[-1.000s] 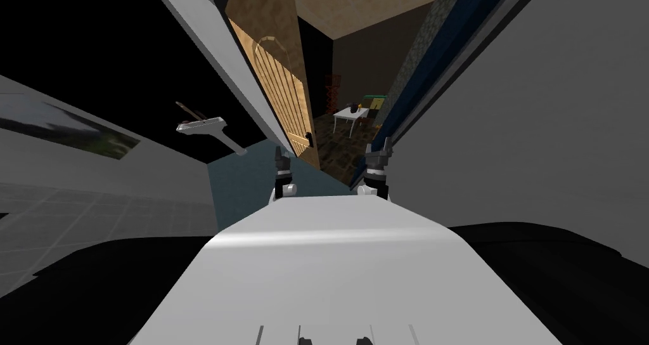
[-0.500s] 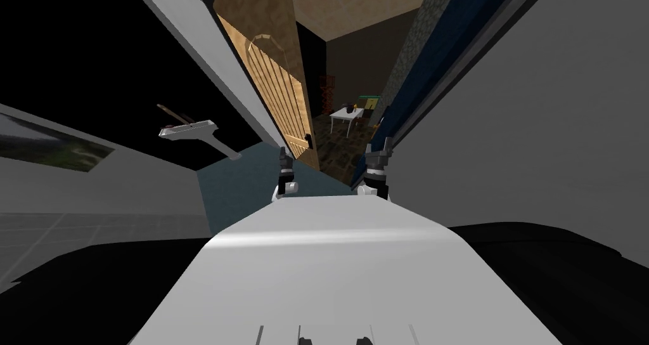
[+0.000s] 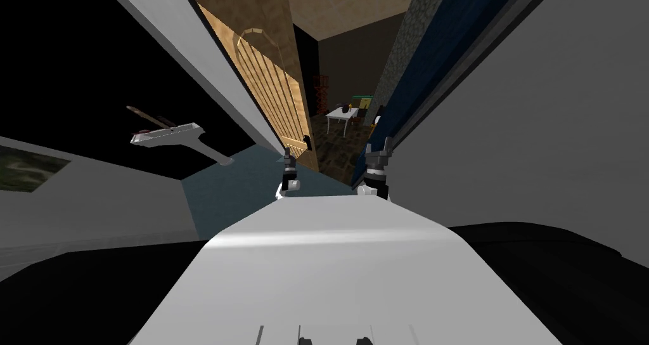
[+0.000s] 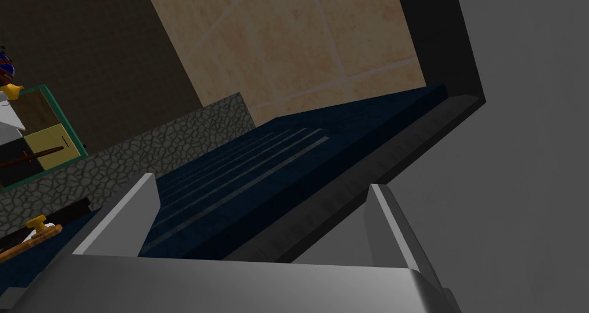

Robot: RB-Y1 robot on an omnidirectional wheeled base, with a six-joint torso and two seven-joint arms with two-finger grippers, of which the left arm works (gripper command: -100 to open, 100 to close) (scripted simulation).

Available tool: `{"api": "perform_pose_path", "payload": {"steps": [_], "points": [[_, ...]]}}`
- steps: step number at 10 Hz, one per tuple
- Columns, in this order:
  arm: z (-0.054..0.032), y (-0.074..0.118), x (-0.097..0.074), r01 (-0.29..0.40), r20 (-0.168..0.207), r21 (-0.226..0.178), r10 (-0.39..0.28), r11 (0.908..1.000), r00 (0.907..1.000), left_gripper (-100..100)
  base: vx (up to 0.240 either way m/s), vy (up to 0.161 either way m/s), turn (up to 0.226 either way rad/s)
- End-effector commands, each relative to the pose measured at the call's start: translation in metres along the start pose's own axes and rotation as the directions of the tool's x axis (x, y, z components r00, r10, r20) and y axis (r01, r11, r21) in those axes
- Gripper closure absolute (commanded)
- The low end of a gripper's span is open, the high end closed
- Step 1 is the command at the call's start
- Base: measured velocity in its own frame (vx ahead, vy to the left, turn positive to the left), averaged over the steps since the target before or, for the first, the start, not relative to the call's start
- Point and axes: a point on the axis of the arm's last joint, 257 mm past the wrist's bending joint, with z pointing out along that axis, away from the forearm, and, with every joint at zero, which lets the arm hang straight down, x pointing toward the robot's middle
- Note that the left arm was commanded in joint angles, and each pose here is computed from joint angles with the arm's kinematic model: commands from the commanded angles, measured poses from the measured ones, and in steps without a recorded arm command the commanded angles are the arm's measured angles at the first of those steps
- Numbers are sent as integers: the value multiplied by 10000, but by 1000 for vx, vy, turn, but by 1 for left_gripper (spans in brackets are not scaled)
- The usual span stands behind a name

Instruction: Push the door open

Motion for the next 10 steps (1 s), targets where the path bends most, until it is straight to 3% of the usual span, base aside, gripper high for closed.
{"api": "perform_pose_path", "payload": {"steps": [1,10], "points": [[31,114,36,17,-55,-217,-19,9998,10000,-100,62,124,-125],[201,749,266,127,-354,-1415,-179,9899,9992,-100,45,131,-139]]}}
